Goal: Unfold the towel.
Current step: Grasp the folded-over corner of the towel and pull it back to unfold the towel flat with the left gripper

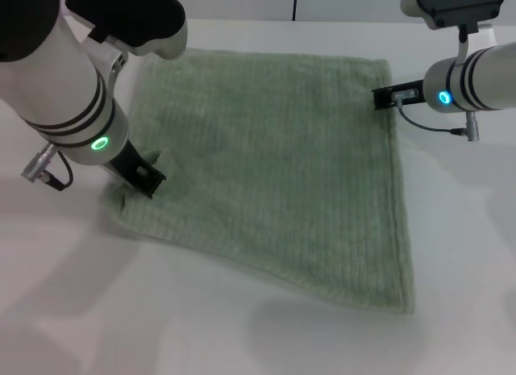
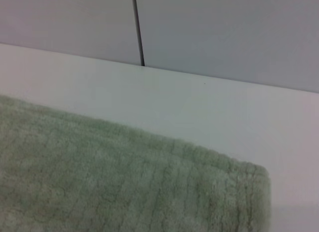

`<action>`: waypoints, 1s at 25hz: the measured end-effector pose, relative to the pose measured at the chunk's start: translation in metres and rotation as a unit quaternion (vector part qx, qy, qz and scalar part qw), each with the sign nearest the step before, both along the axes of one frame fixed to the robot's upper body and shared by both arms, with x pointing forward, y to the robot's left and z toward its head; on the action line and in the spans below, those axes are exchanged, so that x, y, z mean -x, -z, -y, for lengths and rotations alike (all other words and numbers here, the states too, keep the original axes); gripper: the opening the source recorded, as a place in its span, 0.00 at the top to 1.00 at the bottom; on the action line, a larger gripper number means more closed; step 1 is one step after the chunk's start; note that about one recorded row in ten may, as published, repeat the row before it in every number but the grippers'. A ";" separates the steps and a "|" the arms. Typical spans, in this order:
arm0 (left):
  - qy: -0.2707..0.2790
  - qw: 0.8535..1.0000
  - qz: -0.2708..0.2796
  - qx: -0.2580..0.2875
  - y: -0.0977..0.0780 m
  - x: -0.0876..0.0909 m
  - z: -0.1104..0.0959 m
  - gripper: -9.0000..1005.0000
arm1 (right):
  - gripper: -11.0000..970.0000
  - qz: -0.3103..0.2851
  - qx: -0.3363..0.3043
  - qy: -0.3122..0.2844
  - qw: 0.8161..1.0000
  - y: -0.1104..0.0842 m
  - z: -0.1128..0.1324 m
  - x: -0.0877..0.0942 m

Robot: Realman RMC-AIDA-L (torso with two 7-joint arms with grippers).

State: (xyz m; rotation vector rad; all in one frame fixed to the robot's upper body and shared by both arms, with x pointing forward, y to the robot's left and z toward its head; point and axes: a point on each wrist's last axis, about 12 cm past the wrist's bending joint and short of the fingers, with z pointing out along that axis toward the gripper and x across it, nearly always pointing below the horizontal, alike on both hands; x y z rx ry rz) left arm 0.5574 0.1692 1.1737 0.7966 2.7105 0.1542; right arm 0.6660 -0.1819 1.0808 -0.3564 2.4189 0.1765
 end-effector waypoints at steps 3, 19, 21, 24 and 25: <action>0.000 1.000 -0.002 -0.001 -0.003 0.004 -0.001 0.92 | 0.99 0.001 0.000 -0.001 1.000 -0.001 -0.001 -0.001; -0.028 0.999 -0.027 -0.001 0.005 0.012 -0.017 0.92 | 0.99 0.001 0.000 -0.004 1.000 -0.003 -0.002 -0.001; -0.030 0.999 -0.031 -0.003 0.006 0.013 -0.018 0.92 | 0.99 0.001 0.000 -0.004 1.000 -0.003 -0.002 -0.001; -0.032 0.999 -0.035 -0.005 0.007 0.015 -0.019 0.92 | 0.99 0.002 0.000 -0.004 1.000 -0.004 -0.002 -0.001; -0.034 0.999 -0.037 -0.005 0.007 0.016 -0.019 0.91 | 0.99 0.002 0.000 -0.004 1.000 -0.004 -0.002 -0.001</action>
